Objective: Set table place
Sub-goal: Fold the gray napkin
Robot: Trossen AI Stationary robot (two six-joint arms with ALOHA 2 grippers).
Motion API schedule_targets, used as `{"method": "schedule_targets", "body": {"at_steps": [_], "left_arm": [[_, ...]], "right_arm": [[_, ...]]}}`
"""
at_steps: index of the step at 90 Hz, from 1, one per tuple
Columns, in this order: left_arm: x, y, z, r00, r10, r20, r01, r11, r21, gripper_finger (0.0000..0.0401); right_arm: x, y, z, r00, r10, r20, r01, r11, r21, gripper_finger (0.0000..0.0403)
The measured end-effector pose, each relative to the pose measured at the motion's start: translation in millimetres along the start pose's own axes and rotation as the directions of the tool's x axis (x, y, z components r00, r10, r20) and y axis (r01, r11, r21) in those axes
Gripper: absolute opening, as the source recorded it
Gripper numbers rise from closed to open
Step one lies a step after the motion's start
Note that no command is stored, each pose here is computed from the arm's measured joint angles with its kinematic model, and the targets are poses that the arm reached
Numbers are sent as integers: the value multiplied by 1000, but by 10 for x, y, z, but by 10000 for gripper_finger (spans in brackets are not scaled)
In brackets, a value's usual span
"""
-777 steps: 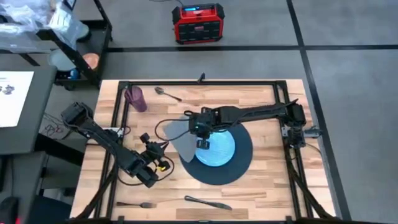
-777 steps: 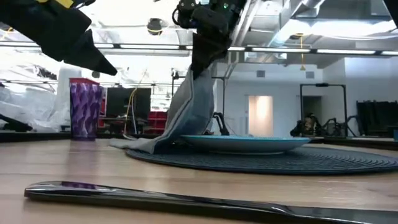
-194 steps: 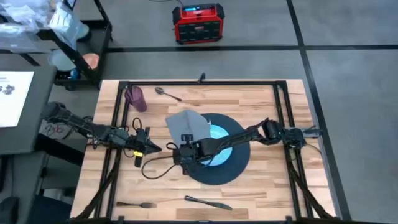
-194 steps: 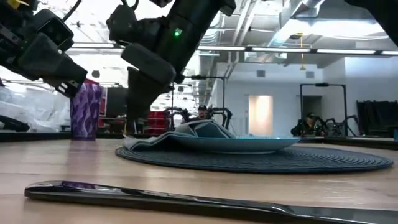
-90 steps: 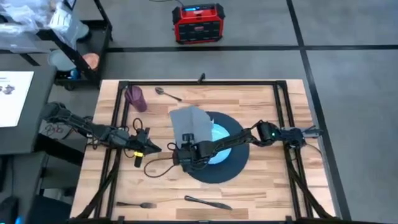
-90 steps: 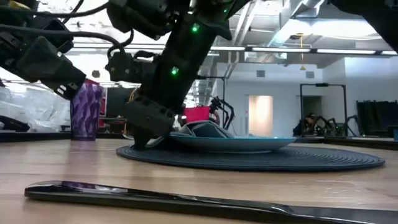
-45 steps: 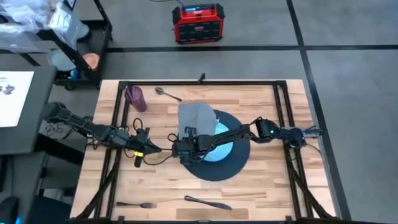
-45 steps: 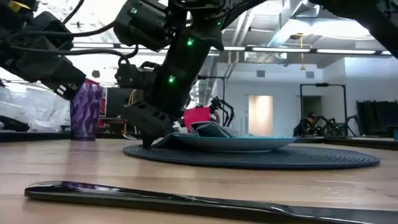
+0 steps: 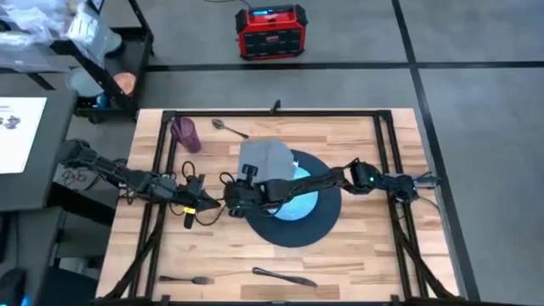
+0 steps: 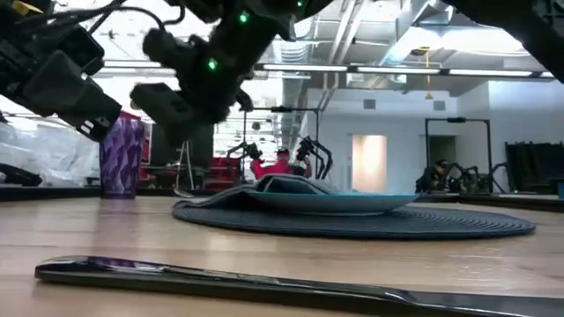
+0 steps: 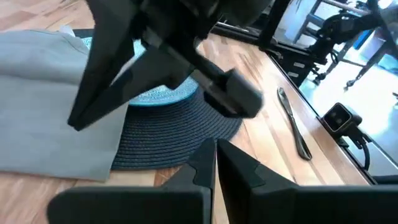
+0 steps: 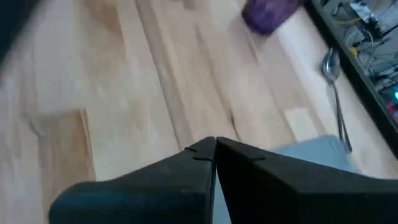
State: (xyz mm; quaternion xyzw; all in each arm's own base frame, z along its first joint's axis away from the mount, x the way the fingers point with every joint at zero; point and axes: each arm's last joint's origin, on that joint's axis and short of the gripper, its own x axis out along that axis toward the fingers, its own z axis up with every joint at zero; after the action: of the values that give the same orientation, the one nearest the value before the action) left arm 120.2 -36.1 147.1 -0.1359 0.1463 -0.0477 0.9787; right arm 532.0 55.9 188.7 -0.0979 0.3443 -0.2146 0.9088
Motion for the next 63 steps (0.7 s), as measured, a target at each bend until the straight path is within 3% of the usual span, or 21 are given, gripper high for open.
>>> {"method": "schedule_targets", "body": {"at_steps": [12,38,63], "left_arm": [[0,0,-3,1000,1,-3,-1,1000,1,0],[0,9,-30,1000,7,-30,-7,1000,2,0],[0,12,-28,1000,18,-25,-17,1000,2,0]], "right_arm": [[-23,-5,61,999,13,31,-13,1000,21,0],[-32,-18,-89,994,11,-113,-13,1000,-19,0],[-48,-7,-165,976,88,-197,-98,994,-41,20]]}}
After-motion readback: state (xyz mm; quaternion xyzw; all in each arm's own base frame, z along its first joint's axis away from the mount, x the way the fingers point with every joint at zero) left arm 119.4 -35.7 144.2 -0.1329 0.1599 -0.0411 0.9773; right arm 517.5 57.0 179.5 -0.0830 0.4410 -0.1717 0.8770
